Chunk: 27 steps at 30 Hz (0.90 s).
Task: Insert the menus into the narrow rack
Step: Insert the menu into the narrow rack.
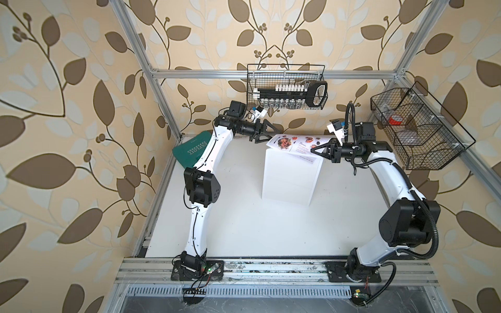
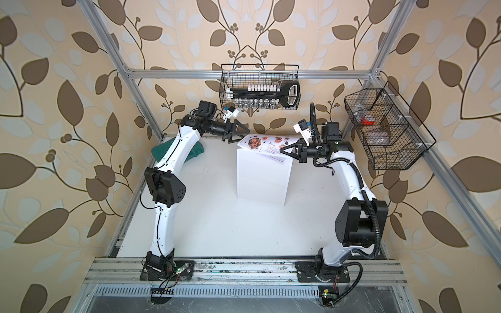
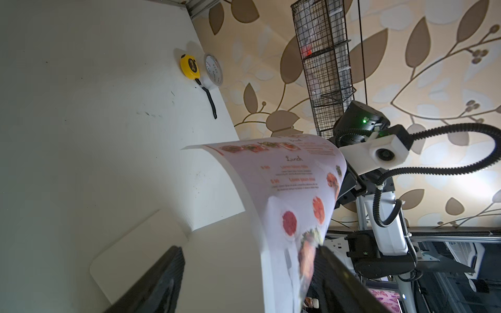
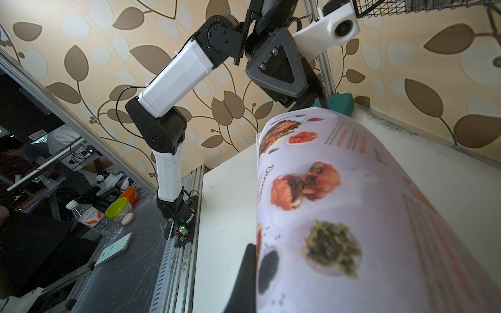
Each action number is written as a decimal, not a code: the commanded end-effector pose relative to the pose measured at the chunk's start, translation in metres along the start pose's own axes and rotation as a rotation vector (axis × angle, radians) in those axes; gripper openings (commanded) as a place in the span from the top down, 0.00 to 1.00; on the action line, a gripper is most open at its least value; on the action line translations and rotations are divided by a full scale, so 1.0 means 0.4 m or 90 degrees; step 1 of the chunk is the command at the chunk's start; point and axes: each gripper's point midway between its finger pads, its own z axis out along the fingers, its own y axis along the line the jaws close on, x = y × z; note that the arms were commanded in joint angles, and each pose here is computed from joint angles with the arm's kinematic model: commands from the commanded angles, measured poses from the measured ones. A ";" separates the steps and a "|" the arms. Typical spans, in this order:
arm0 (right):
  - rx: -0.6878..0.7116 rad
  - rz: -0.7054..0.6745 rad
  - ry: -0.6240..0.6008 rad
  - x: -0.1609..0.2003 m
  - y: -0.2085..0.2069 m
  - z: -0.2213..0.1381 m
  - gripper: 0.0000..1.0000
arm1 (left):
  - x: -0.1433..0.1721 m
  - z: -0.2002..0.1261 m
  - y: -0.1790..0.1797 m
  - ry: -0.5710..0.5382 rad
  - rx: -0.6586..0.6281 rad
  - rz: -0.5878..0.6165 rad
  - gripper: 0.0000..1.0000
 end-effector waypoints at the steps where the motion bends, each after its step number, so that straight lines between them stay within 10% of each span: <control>1: -0.015 -0.015 -0.004 0.001 0.019 0.001 1.00 | 0.014 0.014 -0.061 0.019 0.050 0.022 0.25; 27: -0.001 -0.011 0.006 0.014 0.016 0.000 1.00 | 0.022 -0.041 -0.248 0.008 0.138 0.149 0.90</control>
